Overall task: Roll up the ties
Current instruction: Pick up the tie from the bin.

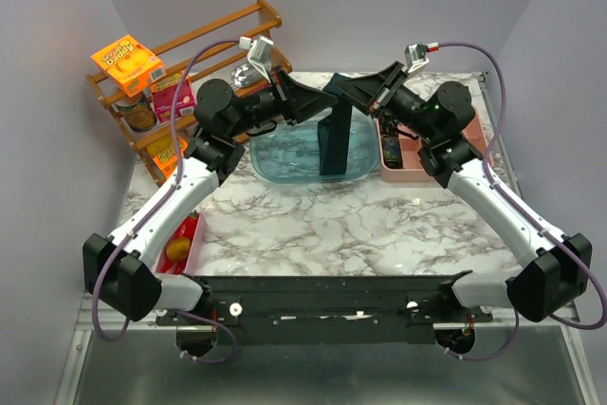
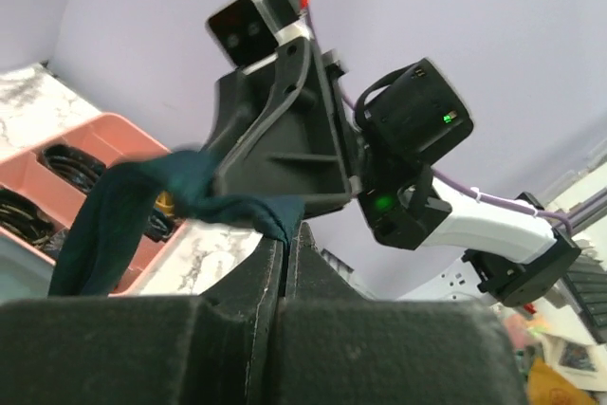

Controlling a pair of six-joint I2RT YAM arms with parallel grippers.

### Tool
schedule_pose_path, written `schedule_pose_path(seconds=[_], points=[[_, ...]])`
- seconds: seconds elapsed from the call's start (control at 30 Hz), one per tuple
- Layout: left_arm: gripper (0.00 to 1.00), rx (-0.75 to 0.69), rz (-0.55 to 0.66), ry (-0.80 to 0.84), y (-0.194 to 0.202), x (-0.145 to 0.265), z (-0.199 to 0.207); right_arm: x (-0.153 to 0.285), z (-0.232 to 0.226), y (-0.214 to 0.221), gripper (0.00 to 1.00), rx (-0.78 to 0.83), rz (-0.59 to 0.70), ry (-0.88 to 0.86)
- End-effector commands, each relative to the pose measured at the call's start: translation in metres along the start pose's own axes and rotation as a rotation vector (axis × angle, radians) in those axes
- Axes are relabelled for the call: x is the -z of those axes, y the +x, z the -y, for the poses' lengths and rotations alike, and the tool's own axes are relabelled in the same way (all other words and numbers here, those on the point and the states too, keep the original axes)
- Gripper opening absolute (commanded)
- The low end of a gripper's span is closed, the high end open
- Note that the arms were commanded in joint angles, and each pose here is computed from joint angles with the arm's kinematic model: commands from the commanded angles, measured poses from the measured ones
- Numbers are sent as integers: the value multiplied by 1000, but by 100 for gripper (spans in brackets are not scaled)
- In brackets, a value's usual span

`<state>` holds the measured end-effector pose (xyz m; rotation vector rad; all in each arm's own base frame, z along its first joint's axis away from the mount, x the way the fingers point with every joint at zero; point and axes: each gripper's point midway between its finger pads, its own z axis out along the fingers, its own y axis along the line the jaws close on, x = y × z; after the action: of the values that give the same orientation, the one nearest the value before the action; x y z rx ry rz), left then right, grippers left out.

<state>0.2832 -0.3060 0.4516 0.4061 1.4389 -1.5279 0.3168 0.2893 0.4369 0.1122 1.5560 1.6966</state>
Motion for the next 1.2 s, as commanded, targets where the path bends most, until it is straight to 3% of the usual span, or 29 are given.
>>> schedule_pose_path(seconds=[0.0, 0.23, 0.43, 0.6, 0.7, 1.17], points=[[0, -207, 19, -83, -36, 20, 35, 4, 34, 32, 46, -3, -145, 55], [0, -331, -19, -101, -59, 42, 79, 37, 75, 76, 74, -26, -278, 135], [0, -350, -99, -81, -46, 73, 113, 64, 104, 94, 86, -14, -296, 236], [0, -380, -66, -148, -37, 115, 131, 78, 134, 111, 94, -65, -315, 316], [0, -372, -35, -140, -29, 134, 144, 83, 152, 123, 98, -120, -335, 351], [0, -420, 3, -41, -4, 180, 186, 51, 176, 199, 99, -291, -541, 372]])
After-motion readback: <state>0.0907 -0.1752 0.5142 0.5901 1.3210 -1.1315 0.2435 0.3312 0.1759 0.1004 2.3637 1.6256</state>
